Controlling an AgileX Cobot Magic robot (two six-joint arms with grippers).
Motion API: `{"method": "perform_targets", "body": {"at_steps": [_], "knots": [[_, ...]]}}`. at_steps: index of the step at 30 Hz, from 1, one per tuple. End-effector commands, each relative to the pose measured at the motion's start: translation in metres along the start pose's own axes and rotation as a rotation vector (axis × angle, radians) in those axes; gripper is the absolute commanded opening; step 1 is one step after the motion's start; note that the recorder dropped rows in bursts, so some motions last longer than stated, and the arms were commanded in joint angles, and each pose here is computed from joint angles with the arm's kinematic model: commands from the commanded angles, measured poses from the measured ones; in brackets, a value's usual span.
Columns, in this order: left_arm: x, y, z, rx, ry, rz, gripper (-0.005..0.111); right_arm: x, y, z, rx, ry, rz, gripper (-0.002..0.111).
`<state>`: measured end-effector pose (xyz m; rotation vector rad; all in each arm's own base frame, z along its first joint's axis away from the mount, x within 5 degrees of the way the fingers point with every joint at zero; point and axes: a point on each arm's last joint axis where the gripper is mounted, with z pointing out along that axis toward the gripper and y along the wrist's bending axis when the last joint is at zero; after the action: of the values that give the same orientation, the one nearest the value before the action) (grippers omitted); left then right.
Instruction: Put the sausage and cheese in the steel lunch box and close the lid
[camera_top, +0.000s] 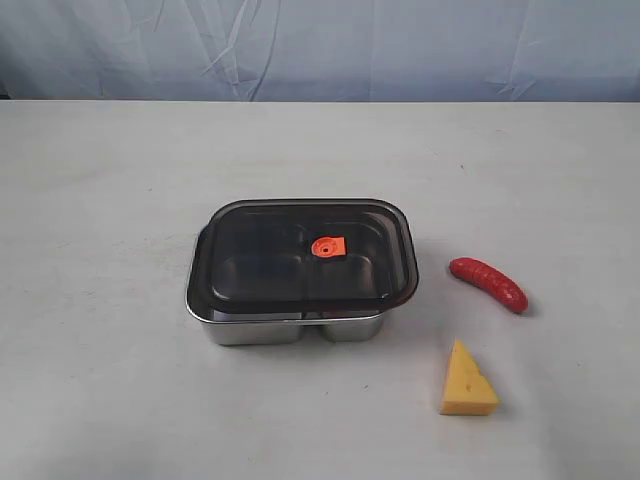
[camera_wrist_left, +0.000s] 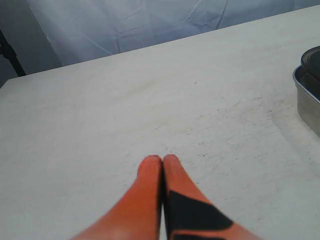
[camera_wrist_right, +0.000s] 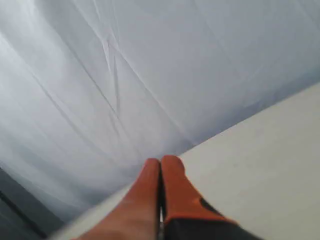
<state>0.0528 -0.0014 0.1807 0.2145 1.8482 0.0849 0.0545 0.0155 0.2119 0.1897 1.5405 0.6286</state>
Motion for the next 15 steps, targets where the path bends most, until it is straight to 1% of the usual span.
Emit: {"method": "perform_targets", "body": {"at_steps": [1, 2, 4, 6, 7, 8, 9, 10, 11, 12, 13, 14, 15], "knots": [[0.000, 0.000, 0.000, 0.004, -0.016, 0.003, 0.000, 0.004, 0.001, 0.000, -0.013, 0.033, 0.693, 0.000], [0.000, 0.000, 0.000, 0.004, -0.016, 0.003, 0.000, 0.010, 0.002, -0.001, -0.001, 0.106, 0.734, 0.000], [0.000, 0.000, 0.000, 0.004, -0.016, 0.003, 0.000, 0.013, 0.004, -0.002, 0.004, 0.159, 0.740, 0.000], [0.000, 0.000, 0.000, 0.004, -0.016, 0.003, 0.000, 0.018, 0.010, -0.004, 0.000, 0.255, 0.811, 0.000], [0.000, 0.000, 0.000, 0.003, -0.016, 0.004, 0.000, 0.020, 0.014, -0.006, -0.016, 0.314, 0.815, 0.000], [0.000, 0.000, 0.000, 0.003, -0.016, 0.004, 0.000, 0.019, 0.022, -0.008, -0.060, 0.365, 0.781, 0.000], [0.000, 0.000, 0.000, 0.002, -0.016, 0.006, 0.000, 0.009, 0.039, -0.014, -0.209, 0.415, 0.598, 0.000], [0.000, 0.000, 0.000, 0.001, -0.016, 0.008, 0.000, -0.004, 0.058, -0.022, -0.404, 0.411, 0.405, 0.000], [0.000, 0.000, 0.000, 0.001, -0.016, 0.008, 0.000, -0.019, 0.076, -0.031, -0.580, 0.338, 0.231, 0.000], [0.000, 0.000, 0.000, 0.001, -0.016, 0.008, 0.000, -0.036, 0.086, -0.038, -0.662, 0.247, 0.149, 0.000], [0.000, 0.000, 0.000, 0.000, -0.015, 0.010, 0.000, -0.052, 0.087, -0.033, -0.564, 0.200, 0.162, 0.000], [0.000, 0.000, 0.000, 0.000, -0.015, 0.010, 0.000, -0.055, 0.083, -0.024, -0.464, 0.231, 0.163, 0.000], [0.000, 0.000, 0.000, 0.000, -0.015, 0.010, 0.000, -0.052, 0.073, -0.005, -0.292, 0.342, 0.132, 0.000]]}}
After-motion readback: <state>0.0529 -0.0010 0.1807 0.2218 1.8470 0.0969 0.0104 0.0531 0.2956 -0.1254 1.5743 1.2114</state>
